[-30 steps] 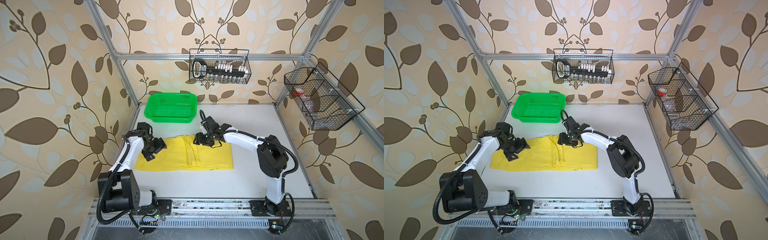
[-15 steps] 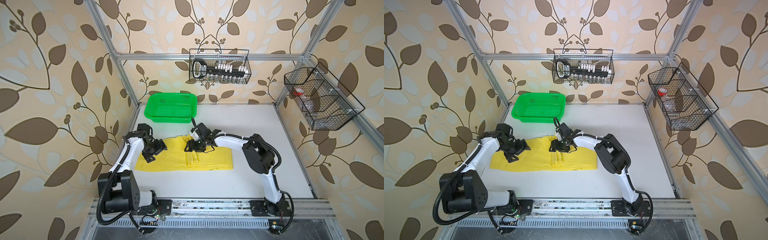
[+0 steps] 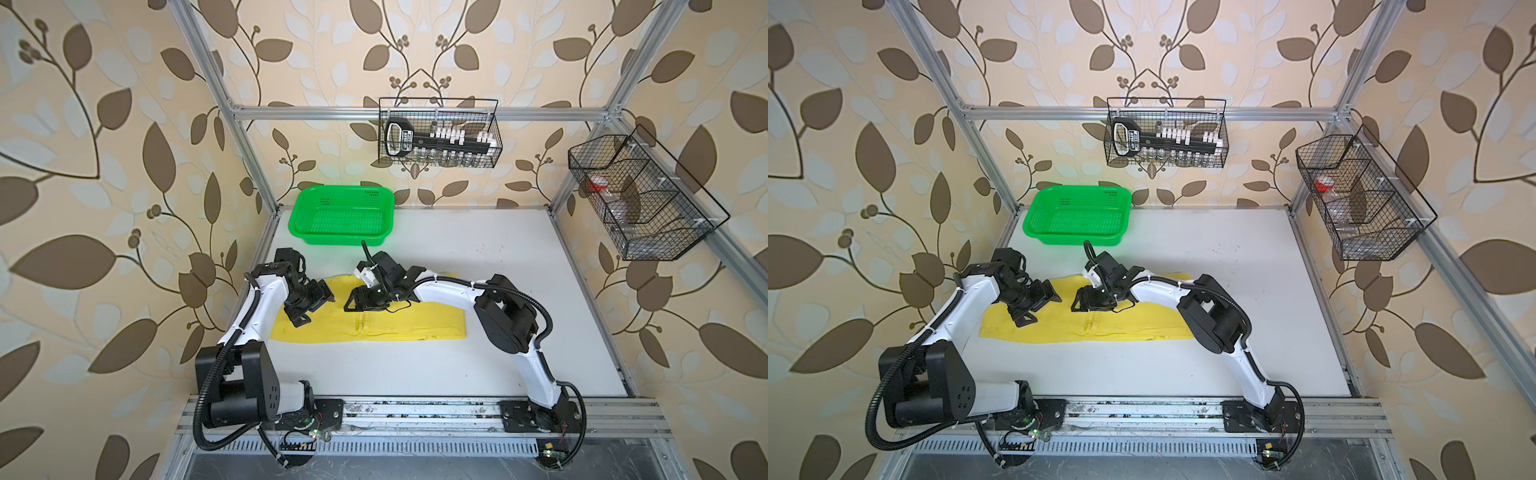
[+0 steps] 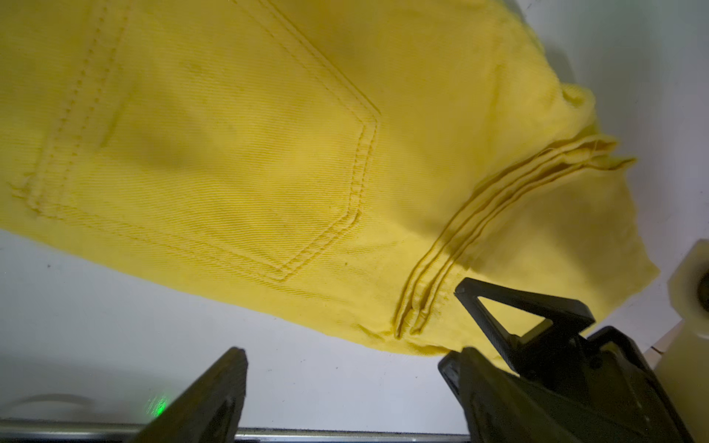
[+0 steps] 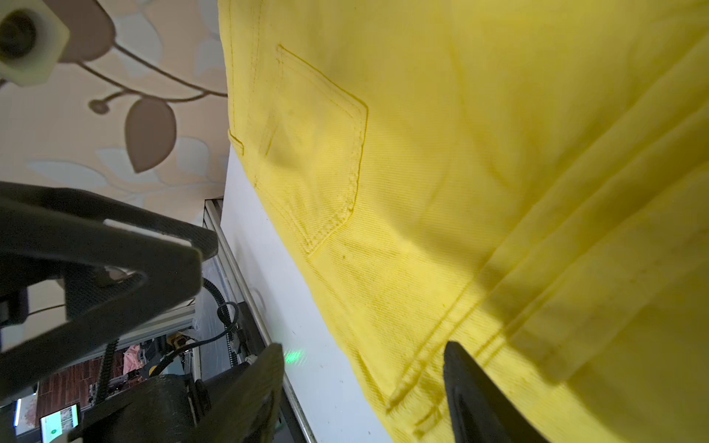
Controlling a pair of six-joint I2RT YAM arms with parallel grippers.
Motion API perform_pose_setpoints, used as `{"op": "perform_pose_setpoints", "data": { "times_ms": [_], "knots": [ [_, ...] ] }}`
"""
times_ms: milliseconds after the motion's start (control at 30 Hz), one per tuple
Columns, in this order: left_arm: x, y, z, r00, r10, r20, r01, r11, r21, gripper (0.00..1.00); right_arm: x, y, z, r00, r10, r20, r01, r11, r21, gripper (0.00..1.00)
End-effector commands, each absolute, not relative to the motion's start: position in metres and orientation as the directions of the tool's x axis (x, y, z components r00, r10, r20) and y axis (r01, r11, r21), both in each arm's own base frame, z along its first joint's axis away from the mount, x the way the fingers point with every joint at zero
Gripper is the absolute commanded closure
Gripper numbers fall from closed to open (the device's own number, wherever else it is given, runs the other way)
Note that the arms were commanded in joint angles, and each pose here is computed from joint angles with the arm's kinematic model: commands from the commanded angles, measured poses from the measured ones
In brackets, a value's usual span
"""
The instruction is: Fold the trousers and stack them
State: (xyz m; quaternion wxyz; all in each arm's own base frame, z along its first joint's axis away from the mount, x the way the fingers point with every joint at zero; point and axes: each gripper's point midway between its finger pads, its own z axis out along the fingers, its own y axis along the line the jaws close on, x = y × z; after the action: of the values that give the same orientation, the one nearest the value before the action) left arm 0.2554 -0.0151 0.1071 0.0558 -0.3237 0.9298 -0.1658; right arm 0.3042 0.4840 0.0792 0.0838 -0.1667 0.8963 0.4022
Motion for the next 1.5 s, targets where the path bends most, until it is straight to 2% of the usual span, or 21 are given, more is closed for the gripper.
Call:
{"op": "perform_pose_setpoints", "data": {
  "times_ms": [0,233,267,300,500,733,933,1033,1133,1300,1333,1467],
  "knots": [
    [0.249,-0.018,0.119,-0.8,-0.6,-0.015,-0.558,0.751,-0.353,0.13,0.324,0.462,0.118,-0.927,-0.183,-0.327,-0.368,0.61,0.702,0.34],
    [0.262,-0.031,0.134,-0.825,-0.563,-0.052,-0.483,0.749,-0.453,0.11,0.323,0.343,0.13,-0.928,-0.172,-0.331,-0.34,0.755,0.561,0.32],
    [0.265,-0.034,0.136,-0.831,-0.553,-0.06,-0.463,0.748,-0.477,0.1,0.322,0.321,0.127,-0.931,-0.163,-0.325,-0.324,0.777,0.539,0.24],
    [0.268,-0.038,0.138,-0.837,-0.543,-0.072,-0.441,0.747,-0.498,0.09,0.322,0.299,0.122,-0.938,-0.147,-0.315,-0.301,0.797,0.524,0.22],
    [0.28,-0.052,0.14,-0.851,-0.518,-0.085,-0.376,0.715,-0.589,0.05,0.318,0.193,0.089,-0.965,-0.063,-0.255,-0.169,0.892,0.42,0.21],
    [0.295,-0.06,0.141,-0.855,-0.511,-0.082,-0.345,0.681,-0.646,0.02,0.315,0.159,0.05,-0.981,0.015,-0.192,-0.069,0.904,0.422,0.28],
    [0.299,-0.06,0.139,-0.859,-0.508,-0.064,-0.354,0.679,-0.643,0.02,0.308,0.159,0.019,-0.992,0.024,-0.128,-0.035,0.895,0.445,0.39],
    [0.3,-0.06,0.137,-0.86,-0.509,-0.046,-0.366,0.677,-0.638,0.02,0.306,0.165,0.01,-0.994,0.026,-0.109,-0.028,0.884,0.467,0.48],
    [0.302,-0.06,0.137,-0.86,-0.508,-0.045,-0.367,0.679,-0.636,0.02,0.305,0.171,0.006,-0.995,0.03,-0.092,-0.02,0.868,0.496,0.62],
    [0.301,-0.059,0.14,-0.864,-0.502,-0.043,-0.367,0.685,-0.629,0.02,0.304,0.162,0.019,-0.993,0.032,-0.109,-0.025,0.873,0.487,0.97],
    [0.301,-0.059,0.14,-0.864,-0.502,-0.042,-0.368,0.685,-0.629,0.02,0.306,0.158,0.026,-0.991,0.04,-0.126,-0.026,0.877,0.481,1.0],
    [0.303,-0.057,0.144,-0.857,-0.514,-0.047,-0.377,0.686,-0.622,0.03,0.309,0.131,0.058,-0.982,0.065,-0.179,-0.02,0.9,0.436,1.0]
  ]
}}
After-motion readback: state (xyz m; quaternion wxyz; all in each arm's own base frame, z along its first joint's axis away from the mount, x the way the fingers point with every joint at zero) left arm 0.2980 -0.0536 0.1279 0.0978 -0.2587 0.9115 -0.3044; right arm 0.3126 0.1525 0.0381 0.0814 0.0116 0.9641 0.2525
